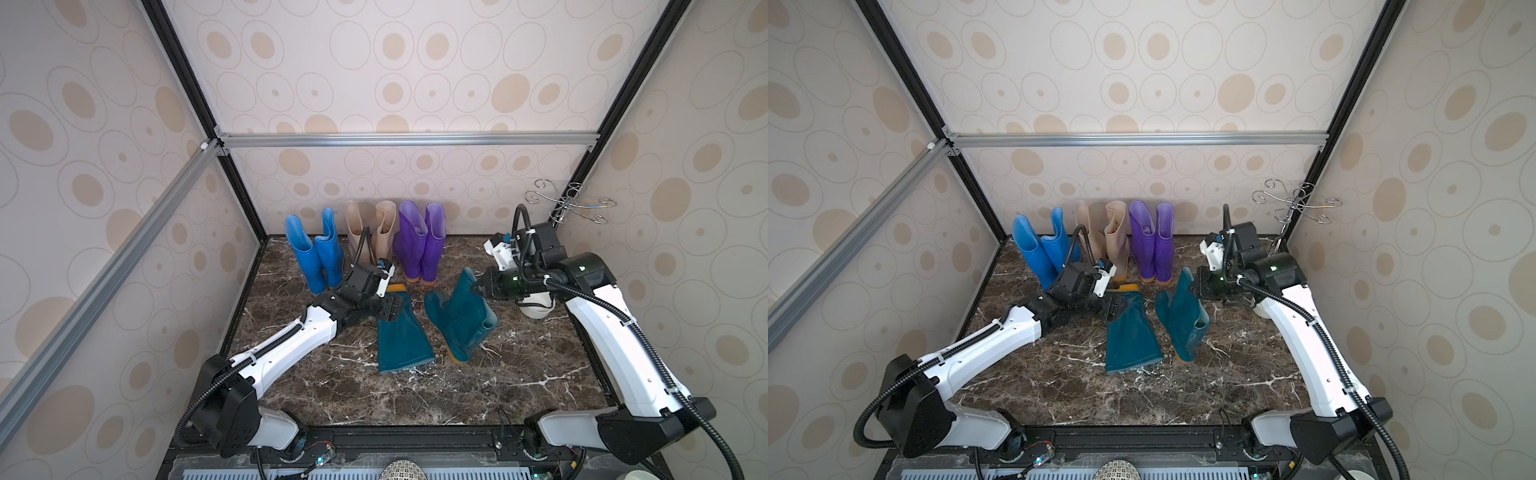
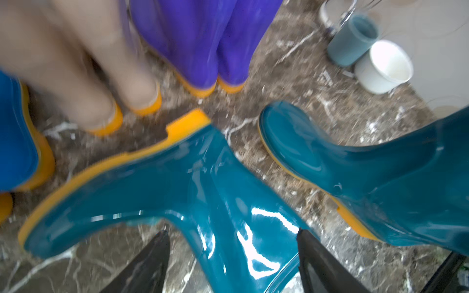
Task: Match and arrange rain boots in pairs
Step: Adjust the rain boot at the center of the board.
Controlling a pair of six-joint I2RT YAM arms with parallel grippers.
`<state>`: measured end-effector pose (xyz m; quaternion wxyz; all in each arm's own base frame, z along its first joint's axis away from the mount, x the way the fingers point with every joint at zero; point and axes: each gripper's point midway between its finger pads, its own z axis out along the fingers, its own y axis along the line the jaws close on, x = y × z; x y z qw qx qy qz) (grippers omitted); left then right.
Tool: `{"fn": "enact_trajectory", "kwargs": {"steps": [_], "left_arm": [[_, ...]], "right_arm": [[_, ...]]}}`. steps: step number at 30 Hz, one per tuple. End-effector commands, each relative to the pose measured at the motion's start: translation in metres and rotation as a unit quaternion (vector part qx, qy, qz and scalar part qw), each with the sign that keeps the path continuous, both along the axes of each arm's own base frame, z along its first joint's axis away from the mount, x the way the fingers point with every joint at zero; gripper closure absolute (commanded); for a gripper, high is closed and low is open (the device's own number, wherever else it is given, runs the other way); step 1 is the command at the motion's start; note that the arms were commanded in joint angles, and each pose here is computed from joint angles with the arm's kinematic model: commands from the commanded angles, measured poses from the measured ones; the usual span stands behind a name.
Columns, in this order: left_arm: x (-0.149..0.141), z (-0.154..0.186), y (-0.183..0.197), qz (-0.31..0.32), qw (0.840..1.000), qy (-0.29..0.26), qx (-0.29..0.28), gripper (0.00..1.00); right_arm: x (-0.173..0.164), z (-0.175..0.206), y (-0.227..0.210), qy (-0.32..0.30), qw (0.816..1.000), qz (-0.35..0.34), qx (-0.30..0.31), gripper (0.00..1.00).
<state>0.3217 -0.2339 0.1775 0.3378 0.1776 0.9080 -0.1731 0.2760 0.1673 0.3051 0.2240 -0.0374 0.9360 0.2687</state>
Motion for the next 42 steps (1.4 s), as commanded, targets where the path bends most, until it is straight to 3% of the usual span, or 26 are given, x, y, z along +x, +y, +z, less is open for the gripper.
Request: {"fn": "enact_trajectory", "kwargs": {"steps": [1,10,22,31,38,42], "left_arm": [[-0.011,-0.015,0.013,0.017,0.999,0.037,-0.008,0.21],[-0.031,-0.067,0.019,0.009,0.995,0.102,0.002,0.21],[-0.048,-0.116,0.026,0.014,0.988,0.156,0.009,0.19],[-0.045,-0.132,0.008,-0.004,0.984,0.177,-0.027,0.2],[-0.045,-0.144,0.002,-0.01,0.98,0.194,-0.032,0.28],[-0.041,-0.139,-0.004,-0.014,0.981,0.188,-0.049,0.4]], "right_arm": [[0.015,0.009,0.008,-0.031,0.999,-0.017,0.009,1.0],[0.026,-0.001,0.01,-0.026,0.998,-0.054,0.005,1.0],[0.04,-0.007,0.038,-0.061,0.997,-0.033,0.03,1.0],[0.043,-0.021,0.04,-0.048,0.998,-0.036,0.017,1.0],[0.041,-0.019,0.043,-0.055,0.998,-0.021,0.018,0.68],[0.04,-0.009,0.039,-0.079,0.997,-0.012,0.009,0.55]]}}
